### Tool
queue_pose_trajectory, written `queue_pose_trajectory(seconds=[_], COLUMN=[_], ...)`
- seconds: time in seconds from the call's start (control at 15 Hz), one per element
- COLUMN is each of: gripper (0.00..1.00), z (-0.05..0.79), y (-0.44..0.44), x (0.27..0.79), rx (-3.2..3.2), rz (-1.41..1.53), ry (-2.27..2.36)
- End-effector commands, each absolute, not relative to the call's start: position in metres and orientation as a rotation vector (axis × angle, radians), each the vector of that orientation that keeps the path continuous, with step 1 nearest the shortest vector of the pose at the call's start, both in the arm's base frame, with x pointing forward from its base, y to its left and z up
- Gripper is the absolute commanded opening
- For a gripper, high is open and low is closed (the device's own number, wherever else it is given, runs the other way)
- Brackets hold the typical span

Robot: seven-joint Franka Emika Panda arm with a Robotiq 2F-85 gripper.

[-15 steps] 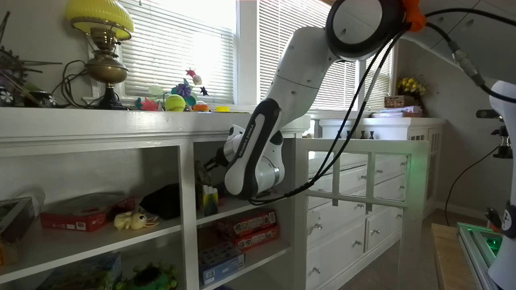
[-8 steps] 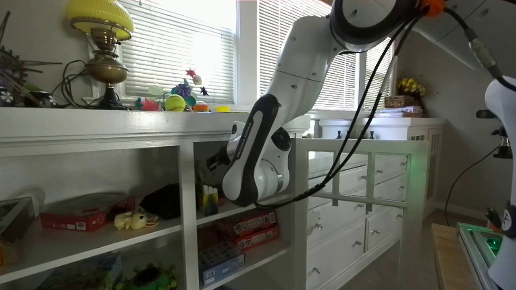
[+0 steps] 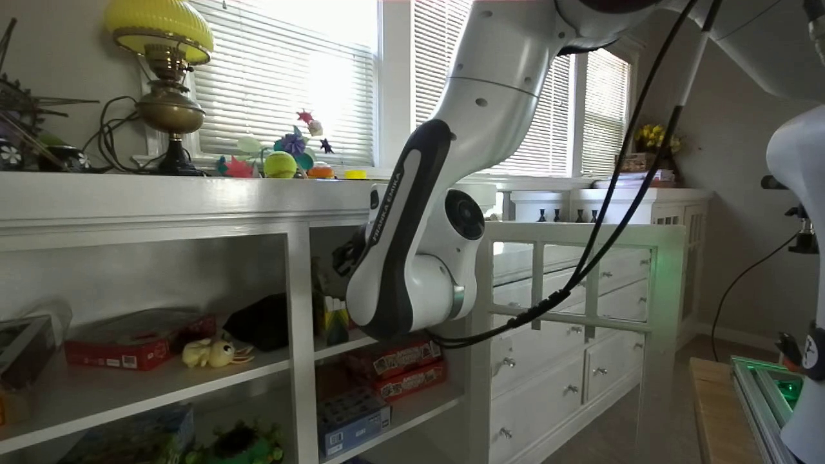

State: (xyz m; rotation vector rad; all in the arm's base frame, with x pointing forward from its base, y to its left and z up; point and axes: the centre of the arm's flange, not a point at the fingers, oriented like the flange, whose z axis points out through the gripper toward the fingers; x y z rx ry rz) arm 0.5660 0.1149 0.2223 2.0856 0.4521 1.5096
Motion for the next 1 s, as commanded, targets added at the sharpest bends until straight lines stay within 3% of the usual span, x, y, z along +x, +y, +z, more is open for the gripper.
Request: queue_pose_trajectory(seconds=[0.0,0.93], gripper=[0.02,0.02], z=[0.256,0.374], y=[0.141,0.199], x=[0.539,0.541], rx=[2.050,1.884], rz=[1.490,1.624], ry=[0.488,0.481])
